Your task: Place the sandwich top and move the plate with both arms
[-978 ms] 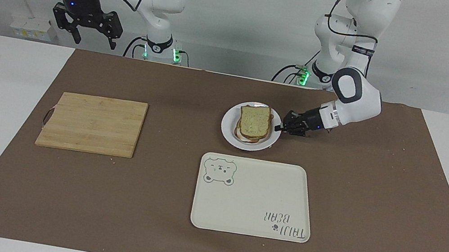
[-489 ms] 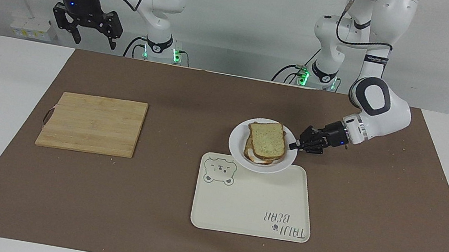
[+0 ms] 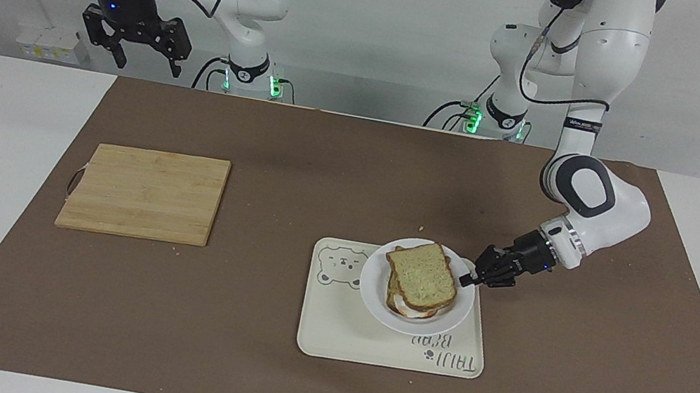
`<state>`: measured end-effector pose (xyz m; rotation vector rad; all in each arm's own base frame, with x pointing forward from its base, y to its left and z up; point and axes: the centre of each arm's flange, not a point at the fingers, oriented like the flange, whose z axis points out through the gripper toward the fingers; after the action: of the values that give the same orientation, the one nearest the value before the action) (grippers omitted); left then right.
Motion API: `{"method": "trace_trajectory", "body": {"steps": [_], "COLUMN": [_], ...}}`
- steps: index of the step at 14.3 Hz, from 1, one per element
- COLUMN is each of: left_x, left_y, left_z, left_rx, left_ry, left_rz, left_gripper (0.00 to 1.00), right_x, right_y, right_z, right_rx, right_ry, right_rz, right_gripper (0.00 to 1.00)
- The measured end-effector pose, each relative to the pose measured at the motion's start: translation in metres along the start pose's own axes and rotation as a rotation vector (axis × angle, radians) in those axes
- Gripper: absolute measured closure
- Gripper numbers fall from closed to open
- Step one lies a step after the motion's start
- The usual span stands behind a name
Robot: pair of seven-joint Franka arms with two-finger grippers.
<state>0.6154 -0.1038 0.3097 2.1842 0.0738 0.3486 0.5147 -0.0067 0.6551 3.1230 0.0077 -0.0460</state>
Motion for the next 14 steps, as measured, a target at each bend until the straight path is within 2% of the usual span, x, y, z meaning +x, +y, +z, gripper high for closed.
{"method": "trace_trajectory", "body": {"steps": [3,6,8,9,10,14], "left_x": [-0.001,-0.005,-0.010,-0.013,-0.014,-0.006], "left_y": [-0.017,-0.006,0.008,0.013,0.014,0.010], "left_z": [0.015,0.029,0.043,0.047,0.049,0.040], "left_rx": [0.044,0.090,0.136,0.144,0.148,0.187], "left_ry": [0.001,0.021,0.044,0.046,0.048,0.040], "left_rz": [-0.004,0.025,0.056,0.065,0.069,0.114], "left_gripper": [0.95,0.95,0.80,0.80,0.73,0.30], "right_x": [0.000,0.000,0.000,0.000,0.000,0.000], "right_y": [0.000,0.000,0.000,0.000,0.000,0.000], "right_z": [0.000,0.000,0.000,0.000,0.000,0.000], "right_rx": [0.000,0.000,0.000,0.000,0.000,0.000], "right_ry": [0.000,0.000,0.000,0.000,0.000,0.000], "right_rz": [0.000,0.000,0.000,0.000,0.000,0.000], "right_gripper": [0.00,0.00,0.00,0.00,0.00,0.00]}}
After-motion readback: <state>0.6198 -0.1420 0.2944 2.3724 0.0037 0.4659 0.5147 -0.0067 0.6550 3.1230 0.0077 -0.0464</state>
